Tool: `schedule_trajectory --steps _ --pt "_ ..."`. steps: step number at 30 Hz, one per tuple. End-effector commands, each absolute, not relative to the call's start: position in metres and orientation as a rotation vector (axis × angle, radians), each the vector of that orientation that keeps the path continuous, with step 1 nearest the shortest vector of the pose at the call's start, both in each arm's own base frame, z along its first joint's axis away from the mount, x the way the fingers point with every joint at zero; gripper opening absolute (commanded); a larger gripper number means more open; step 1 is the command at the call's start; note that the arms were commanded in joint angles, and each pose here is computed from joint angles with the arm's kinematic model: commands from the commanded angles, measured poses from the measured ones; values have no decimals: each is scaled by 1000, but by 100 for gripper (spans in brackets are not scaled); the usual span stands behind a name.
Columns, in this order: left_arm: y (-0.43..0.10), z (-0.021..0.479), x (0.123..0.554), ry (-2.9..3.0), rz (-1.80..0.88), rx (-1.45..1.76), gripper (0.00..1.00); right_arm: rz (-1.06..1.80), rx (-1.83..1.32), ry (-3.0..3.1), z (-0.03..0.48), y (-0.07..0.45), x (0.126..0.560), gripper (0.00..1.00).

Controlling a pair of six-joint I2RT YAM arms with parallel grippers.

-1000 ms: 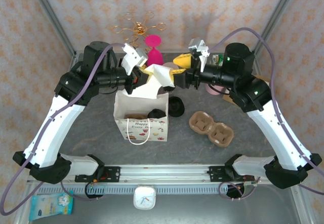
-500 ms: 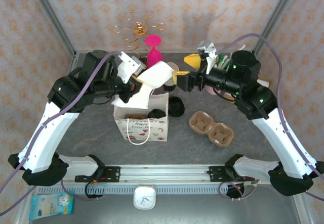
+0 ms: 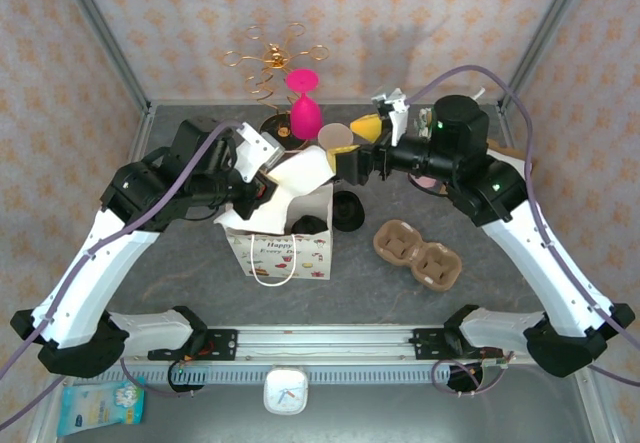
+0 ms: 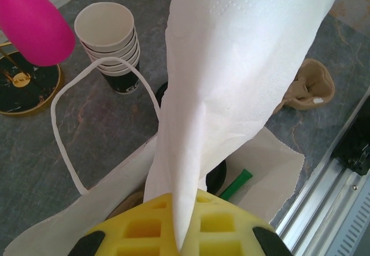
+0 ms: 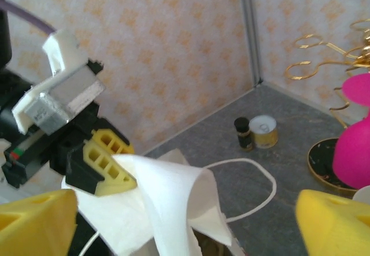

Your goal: Pack the takeout coffee

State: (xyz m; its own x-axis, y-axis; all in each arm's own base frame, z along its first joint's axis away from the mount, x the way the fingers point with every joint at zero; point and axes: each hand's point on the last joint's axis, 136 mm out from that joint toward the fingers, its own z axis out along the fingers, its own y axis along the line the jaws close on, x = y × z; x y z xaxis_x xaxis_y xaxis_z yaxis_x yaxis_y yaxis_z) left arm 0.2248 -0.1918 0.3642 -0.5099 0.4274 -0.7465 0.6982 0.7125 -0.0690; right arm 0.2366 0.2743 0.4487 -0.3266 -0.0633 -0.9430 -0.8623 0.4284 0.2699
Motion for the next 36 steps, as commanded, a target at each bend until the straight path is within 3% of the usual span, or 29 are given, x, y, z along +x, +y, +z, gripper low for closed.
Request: schedule_trajectory --steps 1,11,17,21,30,36 --pt "-201 373 219 2083 -508 951 0 1062 -925 1731 442 286 226 100" --pt "-202 374 216 1984 -466 1067 0 1142 -1188 1649 430 321 221 100" --pt "-202 380 217 1935 -440 1092 0 1191 -1263 1690 405 330 207 87" --pt "-203 379 219 1926 -433 1105 0 1170 -1264 1715 396 327 207 68" --pt "-206 377 226 1896 -431 1072 0 1146 -1178 1696 416 324 203 2" --pt "-211 378 230 1852 -446 1057 0 1121 -1137 1700 423 324 190 0"
